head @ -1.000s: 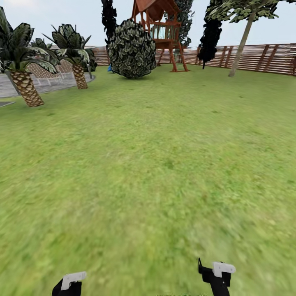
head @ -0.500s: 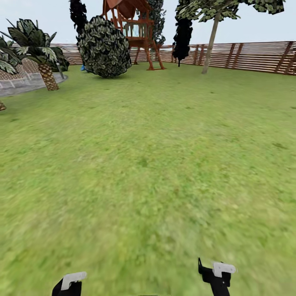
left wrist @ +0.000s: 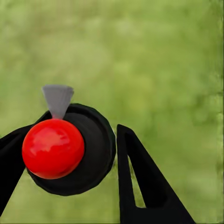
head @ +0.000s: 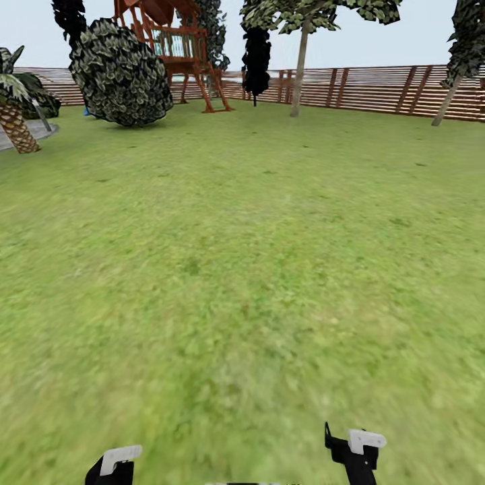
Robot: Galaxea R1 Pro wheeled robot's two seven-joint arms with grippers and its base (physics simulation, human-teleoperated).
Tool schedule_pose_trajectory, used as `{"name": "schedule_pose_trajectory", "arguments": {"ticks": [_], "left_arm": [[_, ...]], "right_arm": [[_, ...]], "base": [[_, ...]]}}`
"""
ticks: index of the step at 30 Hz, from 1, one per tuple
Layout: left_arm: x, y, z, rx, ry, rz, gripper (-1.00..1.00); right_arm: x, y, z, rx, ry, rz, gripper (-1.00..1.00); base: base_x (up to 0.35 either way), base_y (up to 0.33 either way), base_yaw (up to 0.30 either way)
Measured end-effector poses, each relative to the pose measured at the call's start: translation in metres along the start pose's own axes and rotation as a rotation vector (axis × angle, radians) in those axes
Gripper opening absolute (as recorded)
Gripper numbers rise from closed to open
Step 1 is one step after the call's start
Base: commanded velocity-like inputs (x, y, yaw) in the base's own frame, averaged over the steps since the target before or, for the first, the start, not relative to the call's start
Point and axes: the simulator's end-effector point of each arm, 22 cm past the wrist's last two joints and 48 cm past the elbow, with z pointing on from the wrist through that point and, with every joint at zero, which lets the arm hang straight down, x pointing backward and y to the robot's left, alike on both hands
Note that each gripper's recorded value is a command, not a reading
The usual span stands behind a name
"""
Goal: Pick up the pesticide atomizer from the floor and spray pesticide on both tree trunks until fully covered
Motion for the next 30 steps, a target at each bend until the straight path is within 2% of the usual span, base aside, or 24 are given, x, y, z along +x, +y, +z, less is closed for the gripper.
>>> {"name": "schedule_pose_trajectory", "arguments": {"ticks": [23, 30], "left_arm": [[0.0062, -0.0014, 0.0005, 0.002, 0.013, 0.003, -1.0], [0.0075, -0.0014, 0.0006, 0.001, 0.015, 0.002, -1.0]], "right_arm": [[0.0067, -0.0001, 0.0, 0.0, 0.013, -0.003, 1.0], [0.0082, 0.0008, -0.0001, -0.001, 0.016, -0.003, 1.0]], "base": [[0.0, -0.305, -0.288], [0.031, -0.071, -0.181]]}}
